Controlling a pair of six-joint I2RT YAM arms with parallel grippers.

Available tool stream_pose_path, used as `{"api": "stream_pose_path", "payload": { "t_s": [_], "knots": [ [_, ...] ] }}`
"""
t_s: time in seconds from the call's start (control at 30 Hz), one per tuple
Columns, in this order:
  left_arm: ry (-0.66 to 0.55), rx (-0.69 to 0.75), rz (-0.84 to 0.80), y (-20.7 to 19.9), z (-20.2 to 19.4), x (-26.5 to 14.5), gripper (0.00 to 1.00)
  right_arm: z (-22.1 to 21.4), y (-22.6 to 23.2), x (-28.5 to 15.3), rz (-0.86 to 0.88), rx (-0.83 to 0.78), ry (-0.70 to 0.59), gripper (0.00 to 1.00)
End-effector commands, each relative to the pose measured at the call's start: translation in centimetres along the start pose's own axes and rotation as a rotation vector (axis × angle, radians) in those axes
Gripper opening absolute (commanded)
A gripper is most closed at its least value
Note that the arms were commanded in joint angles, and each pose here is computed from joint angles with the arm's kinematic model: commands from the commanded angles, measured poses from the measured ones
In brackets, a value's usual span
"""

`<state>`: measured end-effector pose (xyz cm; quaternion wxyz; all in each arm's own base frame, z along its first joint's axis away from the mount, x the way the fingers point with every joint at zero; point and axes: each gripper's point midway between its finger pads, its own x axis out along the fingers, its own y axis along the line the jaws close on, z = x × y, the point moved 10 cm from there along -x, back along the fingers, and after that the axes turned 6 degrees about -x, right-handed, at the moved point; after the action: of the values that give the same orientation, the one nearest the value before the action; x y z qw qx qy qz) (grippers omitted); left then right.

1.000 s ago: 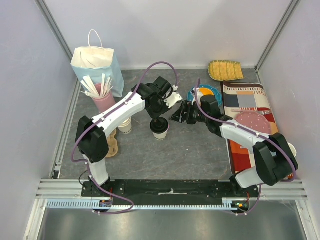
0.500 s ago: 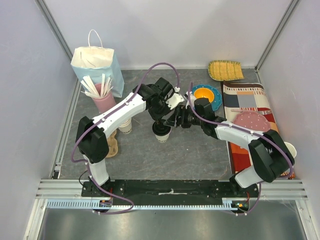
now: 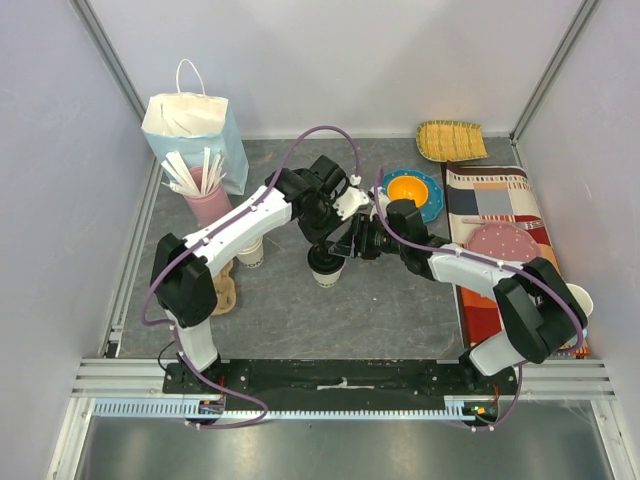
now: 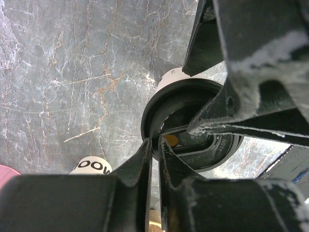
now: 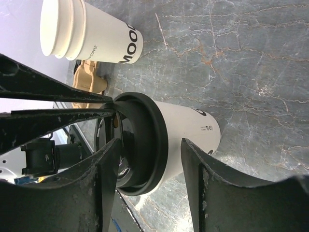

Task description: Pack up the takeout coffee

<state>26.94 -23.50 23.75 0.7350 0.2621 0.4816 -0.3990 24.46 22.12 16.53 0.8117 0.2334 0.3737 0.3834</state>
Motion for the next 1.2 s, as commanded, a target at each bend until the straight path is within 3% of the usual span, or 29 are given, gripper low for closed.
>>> {"api": "stream_pose_path", "payload": {
  "t_s": [0.0, 0.03, 0.13, 0.27, 0.4, 0.7, 0.87, 0.9, 0.93, 1.07, 1.17],
  "knots": [
    [-0.071, -0.015, -0.041, -0.8, 0.1, -2.3, 0.2, -0.1, -0.1, -0.4, -0.019, -0.02, -0.031, 0.59],
    [-0.071, -0.018, -0.044, -0.9, 0.1, -2.3, 0.27, -0.1, -0.1, -0.4, -0.018, -0.023, -0.032, 0.59],
    [-0.085, -0.01, -0.036, -0.9, 0.1, -2.8, 0.38, -0.3, -0.2, -0.5, -0.022, -0.021, -0.028, 0.56],
    [-0.103, -0.011, -0.03, -0.9, 0.1, -3.4, 0.42, -0.4, -0.2, -0.6, -0.024, -0.024, -0.031, 0.55],
    [-0.123, -0.011, -0.044, -1.1, 0.1, -4.0, 0.52, -0.2, 0.1, -0.9, -0.025, -0.036, -0.039, 0.54],
    [-0.191, -0.048, -0.201, -1.0, -2.3, -3.9, 0.72, -0.3, 1.3, -0.5, -0.014, -0.074, -0.037, 0.57],
    [-0.302, 0.013, -0.226, -0.9, -3.2, -3.5, 0.79, -0.1, 1.5, -0.4, -0.012, -0.08, -0.045, 0.59],
    [-0.325, 0.023, -0.236, -1.3, -3.8, -3.6, 0.93, -0.1, 1.6, -0.3, -0.012, -0.082, -0.047, 0.6],
    [-0.351, 0.032, -0.233, -1.3, -3.9, -3.5, 0.99, 0.1, 1.6, -0.4, -0.012, -0.082, -0.051, 0.6],
    [-0.47, 0.057, -0.234, -1.7, -4.1, -3.2, 1.0, 0.1, 1.6, -0.3, -0.014, -0.083, -0.051, 0.61],
    [-0.467, 0.04, -0.236, -1.8, -4.5, -2.1, 1.0, 0.1, 1.5, -0.3, -0.019, -0.081, -0.055, 0.61]
  ]
}}
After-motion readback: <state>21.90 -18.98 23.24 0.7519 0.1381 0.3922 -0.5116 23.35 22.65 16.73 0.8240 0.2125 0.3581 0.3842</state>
